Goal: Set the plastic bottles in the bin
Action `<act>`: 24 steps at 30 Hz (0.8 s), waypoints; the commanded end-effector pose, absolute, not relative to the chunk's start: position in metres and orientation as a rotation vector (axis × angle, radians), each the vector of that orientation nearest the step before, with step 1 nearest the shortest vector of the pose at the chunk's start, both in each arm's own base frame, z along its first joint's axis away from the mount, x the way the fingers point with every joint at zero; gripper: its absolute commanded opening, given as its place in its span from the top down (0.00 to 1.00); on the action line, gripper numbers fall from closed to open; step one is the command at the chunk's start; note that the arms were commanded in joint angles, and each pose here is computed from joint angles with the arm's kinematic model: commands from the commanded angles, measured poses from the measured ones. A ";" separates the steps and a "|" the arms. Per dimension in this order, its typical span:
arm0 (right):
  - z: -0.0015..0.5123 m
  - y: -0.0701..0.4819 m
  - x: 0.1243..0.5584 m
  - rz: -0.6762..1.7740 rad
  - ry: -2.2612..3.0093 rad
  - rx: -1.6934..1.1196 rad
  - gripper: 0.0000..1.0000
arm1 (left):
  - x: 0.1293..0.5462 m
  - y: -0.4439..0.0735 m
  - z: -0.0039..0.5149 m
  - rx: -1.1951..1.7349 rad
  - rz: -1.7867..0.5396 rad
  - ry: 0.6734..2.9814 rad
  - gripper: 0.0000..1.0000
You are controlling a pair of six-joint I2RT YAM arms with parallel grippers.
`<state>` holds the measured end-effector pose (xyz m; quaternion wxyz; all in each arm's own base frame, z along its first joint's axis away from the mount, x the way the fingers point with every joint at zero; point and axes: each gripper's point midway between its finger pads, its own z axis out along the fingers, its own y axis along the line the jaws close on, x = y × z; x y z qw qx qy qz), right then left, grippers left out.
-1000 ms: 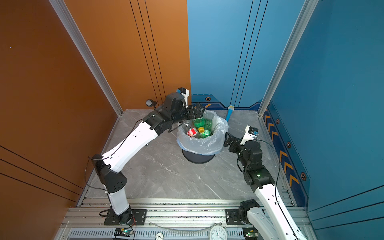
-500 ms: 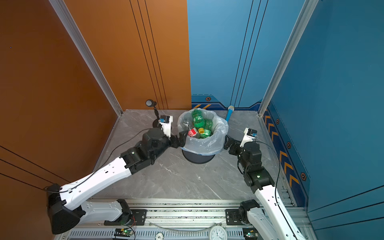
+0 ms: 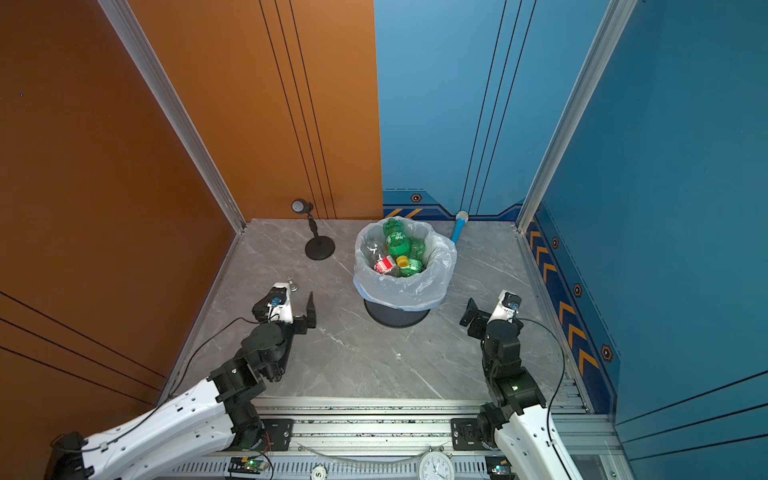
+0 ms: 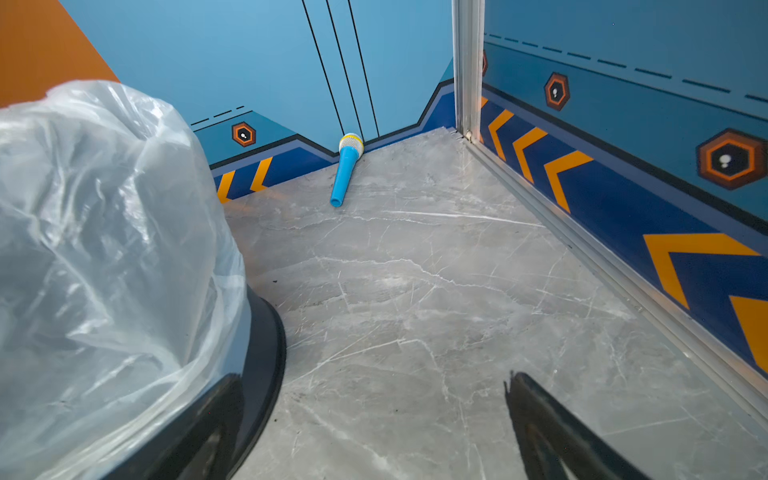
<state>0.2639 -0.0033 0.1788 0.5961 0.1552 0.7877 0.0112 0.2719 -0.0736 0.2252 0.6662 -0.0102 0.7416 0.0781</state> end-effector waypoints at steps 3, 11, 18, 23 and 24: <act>0.182 -0.016 0.279 -0.249 1.726 0.258 0.00 | 0.275 0.002 0.191 -0.283 0.248 1.645 0.02; 0.141 0.001 0.336 -0.272 1.738 0.125 0.00 | 0.314 0.040 0.150 -0.221 0.337 1.766 0.02; 0.103 -0.020 0.370 -0.236 1.796 0.178 0.00 | 0.379 0.022 0.100 -0.127 0.213 1.803 0.02; 0.097 -0.009 0.384 -0.198 1.870 0.104 0.00 | 0.393 0.016 0.094 -0.088 0.230 1.861 0.02; 0.097 -0.014 0.385 -0.195 1.872 0.125 0.00 | 0.391 0.018 0.092 -0.101 0.216 1.891 0.02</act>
